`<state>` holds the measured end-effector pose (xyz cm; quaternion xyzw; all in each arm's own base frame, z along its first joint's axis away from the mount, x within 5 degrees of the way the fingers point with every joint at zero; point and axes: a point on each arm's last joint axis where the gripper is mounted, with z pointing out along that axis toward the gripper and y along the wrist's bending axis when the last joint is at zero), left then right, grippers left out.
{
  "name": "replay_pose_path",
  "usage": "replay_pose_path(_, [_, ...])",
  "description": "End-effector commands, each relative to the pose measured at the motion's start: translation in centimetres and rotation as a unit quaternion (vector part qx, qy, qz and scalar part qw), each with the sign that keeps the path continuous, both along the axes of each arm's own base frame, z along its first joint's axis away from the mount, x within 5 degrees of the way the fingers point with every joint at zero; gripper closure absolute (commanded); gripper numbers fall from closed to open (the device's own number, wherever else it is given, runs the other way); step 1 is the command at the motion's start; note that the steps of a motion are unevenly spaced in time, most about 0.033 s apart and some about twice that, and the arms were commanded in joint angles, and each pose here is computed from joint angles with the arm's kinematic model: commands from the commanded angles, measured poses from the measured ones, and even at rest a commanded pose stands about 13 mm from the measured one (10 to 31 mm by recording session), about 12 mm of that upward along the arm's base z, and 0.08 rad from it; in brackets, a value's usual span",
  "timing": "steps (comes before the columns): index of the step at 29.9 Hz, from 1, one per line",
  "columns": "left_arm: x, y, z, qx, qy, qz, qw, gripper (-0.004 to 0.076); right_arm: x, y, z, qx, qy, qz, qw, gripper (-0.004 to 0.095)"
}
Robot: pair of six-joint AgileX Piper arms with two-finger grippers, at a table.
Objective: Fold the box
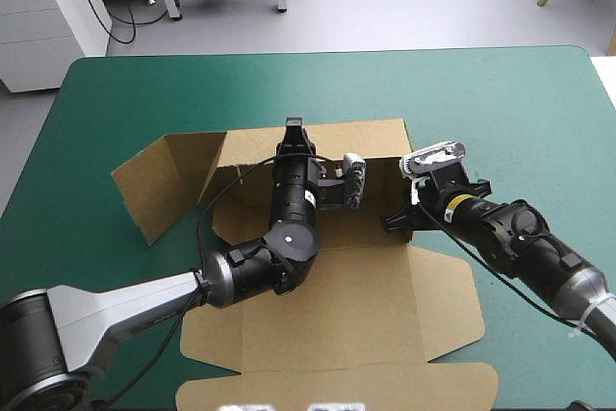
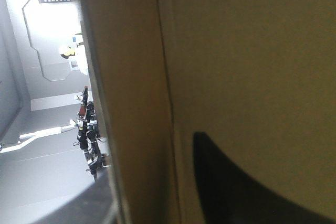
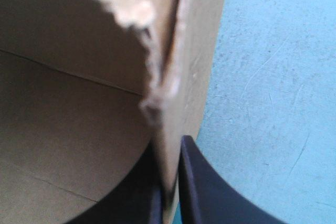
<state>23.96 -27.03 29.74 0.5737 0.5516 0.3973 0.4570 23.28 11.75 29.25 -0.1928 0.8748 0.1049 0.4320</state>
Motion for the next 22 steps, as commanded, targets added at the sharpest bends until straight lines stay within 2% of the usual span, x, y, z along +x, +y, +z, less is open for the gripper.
replay_pose_path(1, [-0.4,0.4,3.0,-0.055,-0.046,0.002,0.997,0.0251,0.0,0.1,2.6,0.034,-0.071,0.006,0.997,0.0908])
replay_pose_path(3, [-0.4,0.5,3.1,-0.069,-0.05,0.007,0.996,0.0139,0.0,0.1,2.6,0.039,-0.069,0.002,0.997,0.0908])
replay_pose_path(5, [-0.5,0.5,3.1,-0.066,-0.052,0.011,0.996,0.0111,0.0,0.1,2.6,0.042,-0.067,0.0,0.997,0.0908])
replay_pose_path(11, [-2.1,-0.1,3.8,-0.05,-0.09,0.022,0.994,0.0115,0.4,-0.3,3.3,0.067,-0.042,-0.035,0.996,0.0908])
replay_pose_path(22, [-5.3,-1.8,4.3,-0.046,-0.116,-0.004,0.992,0.0115,5.6,-2.3,6.1,0.004,0.054,-0.105,0.993,0.0927])
